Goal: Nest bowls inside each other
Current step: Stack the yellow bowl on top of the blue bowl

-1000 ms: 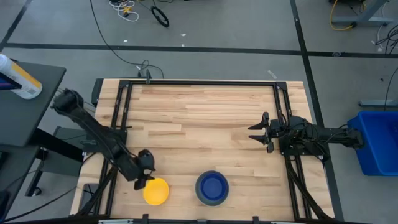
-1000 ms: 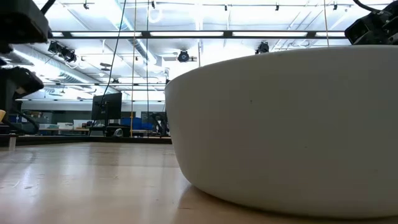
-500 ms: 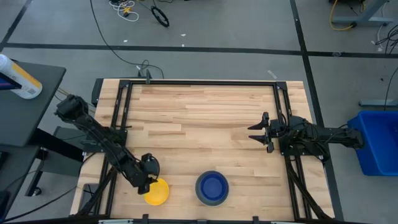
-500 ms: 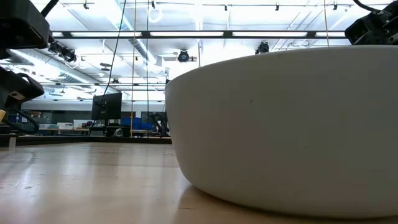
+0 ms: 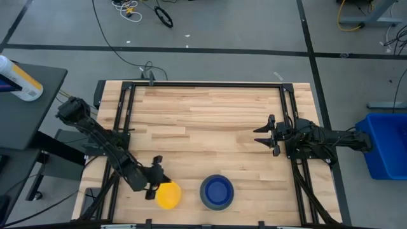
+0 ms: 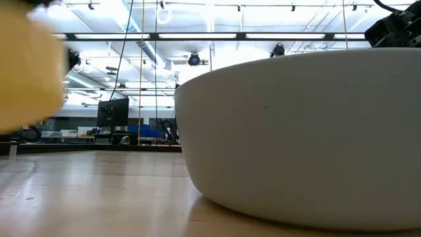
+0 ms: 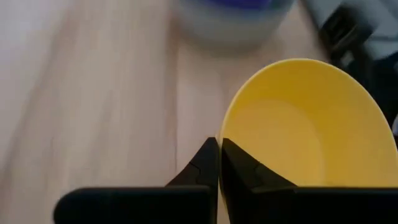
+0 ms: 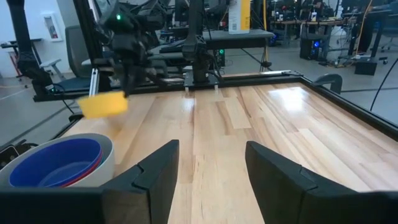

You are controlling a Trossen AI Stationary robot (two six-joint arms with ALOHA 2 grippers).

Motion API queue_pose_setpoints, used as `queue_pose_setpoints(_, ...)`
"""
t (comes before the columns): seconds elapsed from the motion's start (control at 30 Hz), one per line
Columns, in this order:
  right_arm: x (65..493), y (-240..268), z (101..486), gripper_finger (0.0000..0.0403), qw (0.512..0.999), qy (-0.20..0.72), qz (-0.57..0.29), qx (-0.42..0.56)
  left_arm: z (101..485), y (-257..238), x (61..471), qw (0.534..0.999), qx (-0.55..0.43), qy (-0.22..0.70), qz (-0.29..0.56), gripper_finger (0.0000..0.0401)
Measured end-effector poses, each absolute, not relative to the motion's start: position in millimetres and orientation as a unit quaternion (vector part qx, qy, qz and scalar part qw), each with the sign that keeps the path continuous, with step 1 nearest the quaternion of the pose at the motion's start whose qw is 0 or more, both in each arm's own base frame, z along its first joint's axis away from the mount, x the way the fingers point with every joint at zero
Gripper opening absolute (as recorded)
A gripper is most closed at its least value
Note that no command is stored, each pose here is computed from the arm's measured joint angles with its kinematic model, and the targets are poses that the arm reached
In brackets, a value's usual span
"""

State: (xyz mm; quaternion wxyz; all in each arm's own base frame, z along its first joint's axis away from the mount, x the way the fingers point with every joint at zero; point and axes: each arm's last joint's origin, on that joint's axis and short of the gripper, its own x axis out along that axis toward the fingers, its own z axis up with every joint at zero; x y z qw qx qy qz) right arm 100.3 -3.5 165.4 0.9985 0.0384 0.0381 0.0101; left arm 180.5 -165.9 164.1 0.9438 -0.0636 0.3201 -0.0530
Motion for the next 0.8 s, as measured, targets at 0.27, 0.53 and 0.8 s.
queue_pose_setpoints(0.27, 100.3, -3.5, 165.4, 0.0189, 0.998, 0.038, 0.01, 0.038, 192.4, -141.5, 222.2, 0.983, 0.016, 0.168, -0.067, 0.0006)
queue_pose_setpoints(0.53, 100.3, -3.5, 165.4, 0.0192, 0.999, 0.038, 0.01, 0.037, 198.3, -88.6, 265.8, 0.985, -0.004, 0.138, -0.102, 0.0006)
queue_pose_setpoints(0.8, 100.4, -3.5, 165.3, 0.0196, 0.999, 0.039, 0.01, 0.033, 206.0, -86.7, 321.5, 0.966, 0.02, 0.211, -0.146, 0.0006)
